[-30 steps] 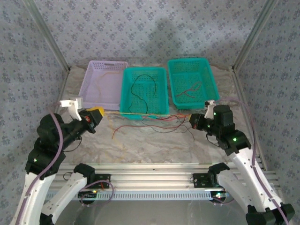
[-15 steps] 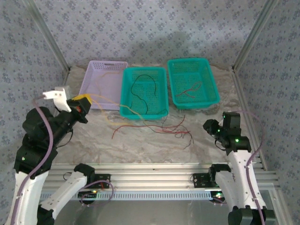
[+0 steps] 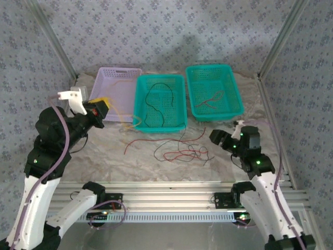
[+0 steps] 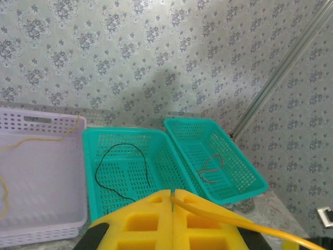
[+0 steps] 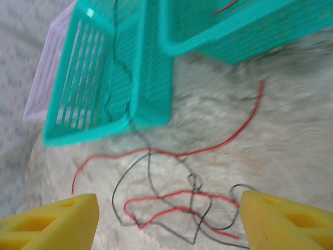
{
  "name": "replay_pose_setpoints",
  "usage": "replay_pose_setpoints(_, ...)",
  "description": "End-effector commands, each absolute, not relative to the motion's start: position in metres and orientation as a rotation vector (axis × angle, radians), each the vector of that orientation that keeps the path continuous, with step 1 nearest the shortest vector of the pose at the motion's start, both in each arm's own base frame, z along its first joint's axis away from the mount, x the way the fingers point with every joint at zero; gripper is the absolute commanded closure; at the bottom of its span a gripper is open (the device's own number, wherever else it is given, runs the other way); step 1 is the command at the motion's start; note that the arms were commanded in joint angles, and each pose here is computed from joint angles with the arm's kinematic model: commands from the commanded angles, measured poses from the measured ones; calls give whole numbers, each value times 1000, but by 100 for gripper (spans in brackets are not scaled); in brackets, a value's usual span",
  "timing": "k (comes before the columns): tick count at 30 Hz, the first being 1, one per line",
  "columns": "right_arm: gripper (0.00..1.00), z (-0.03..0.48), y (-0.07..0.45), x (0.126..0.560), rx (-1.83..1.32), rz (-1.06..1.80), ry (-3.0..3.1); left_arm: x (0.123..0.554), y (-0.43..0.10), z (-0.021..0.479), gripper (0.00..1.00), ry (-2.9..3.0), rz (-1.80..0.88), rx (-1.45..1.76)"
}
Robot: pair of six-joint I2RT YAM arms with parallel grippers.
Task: Untangle the cables
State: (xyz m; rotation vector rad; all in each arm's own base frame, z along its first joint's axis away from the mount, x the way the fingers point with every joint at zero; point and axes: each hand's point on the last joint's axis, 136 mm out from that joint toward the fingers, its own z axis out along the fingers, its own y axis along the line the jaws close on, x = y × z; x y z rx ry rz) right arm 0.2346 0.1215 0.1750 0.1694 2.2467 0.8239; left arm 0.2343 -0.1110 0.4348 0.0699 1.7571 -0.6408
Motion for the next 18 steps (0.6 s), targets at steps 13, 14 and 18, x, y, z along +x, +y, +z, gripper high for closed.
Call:
replay_pose_setpoints(13, 27, 139, 137, 241, 9, 527, 2386, 366, -75, 450, 100, 1725, -194, -47)
replay_pose_setpoints(14, 27, 134, 137, 240, 9, 512, 2399, 374, -70, 450, 100, 1731, -179, -63)
replay_pose_setpoints(18, 27, 120, 142, 237, 6, 514, 2426, 398, -55, 452, 100, 1746, -133, -102)
